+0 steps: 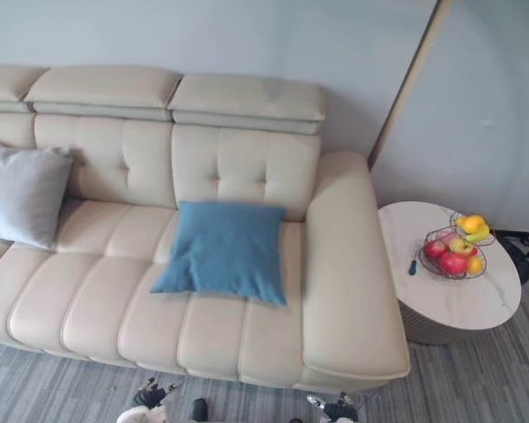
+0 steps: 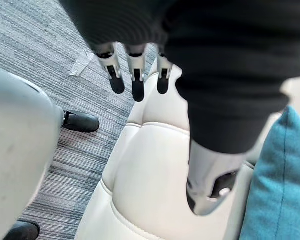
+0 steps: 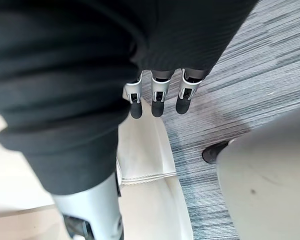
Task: Pick up cushions and gather them together orderly.
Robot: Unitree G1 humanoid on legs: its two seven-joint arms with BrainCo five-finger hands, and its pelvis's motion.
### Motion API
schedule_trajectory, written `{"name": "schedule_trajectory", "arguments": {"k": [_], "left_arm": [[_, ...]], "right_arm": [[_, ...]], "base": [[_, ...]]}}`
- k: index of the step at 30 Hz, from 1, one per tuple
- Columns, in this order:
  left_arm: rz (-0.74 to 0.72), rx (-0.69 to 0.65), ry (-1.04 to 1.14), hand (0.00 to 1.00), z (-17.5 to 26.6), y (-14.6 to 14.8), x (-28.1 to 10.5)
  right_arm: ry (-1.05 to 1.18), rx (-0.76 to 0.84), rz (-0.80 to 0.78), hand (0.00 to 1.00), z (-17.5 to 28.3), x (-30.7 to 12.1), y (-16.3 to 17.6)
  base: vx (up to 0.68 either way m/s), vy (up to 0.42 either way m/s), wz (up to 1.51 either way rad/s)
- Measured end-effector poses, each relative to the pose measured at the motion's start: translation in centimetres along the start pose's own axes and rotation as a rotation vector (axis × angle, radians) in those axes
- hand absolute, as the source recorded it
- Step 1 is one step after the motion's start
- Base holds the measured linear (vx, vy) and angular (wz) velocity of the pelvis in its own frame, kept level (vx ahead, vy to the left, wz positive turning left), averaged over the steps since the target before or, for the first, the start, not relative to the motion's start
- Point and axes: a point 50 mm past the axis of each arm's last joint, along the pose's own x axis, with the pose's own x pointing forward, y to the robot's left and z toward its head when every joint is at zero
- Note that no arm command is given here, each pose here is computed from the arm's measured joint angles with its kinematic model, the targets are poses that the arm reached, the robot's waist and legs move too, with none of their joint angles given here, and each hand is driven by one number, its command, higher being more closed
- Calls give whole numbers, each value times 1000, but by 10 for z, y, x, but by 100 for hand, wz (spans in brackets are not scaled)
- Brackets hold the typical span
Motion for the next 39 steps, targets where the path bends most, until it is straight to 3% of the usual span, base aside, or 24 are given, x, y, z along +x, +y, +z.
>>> {"name": "schedule_trajectory", "arguments": {"k": [14, 17, 21, 25, 33, 39], "left_arm": [[-11, 83, 19, 0, -2, 1, 1], [-14, 84, 4, 0, 3, -1, 2], [-27, 100, -116, 0, 45, -8, 10], [-41, 50, -200, 0, 67, -22, 9], [-17, -11, -103, 0, 32, -19, 3], [-38, 12, -103, 0, 29, -24, 1]], "right_arm": [[9, -28, 9, 0, 6, 3, 3], [-66, -60, 44, 0, 29, 5, 17], [-209, -118, 114, 0, 69, 2, 45], [-283, -127, 115, 0, 87, 0, 49], [-340, -221, 113, 0, 102, -2, 59], [-256, -230, 51, 0, 80, 3, 43]], "base": [[-13, 4, -5], [-65, 26, -80], [-115, -9, -56], [-124, -28, -16], [-226, -231, 22], [-339, -96, 32]]}}
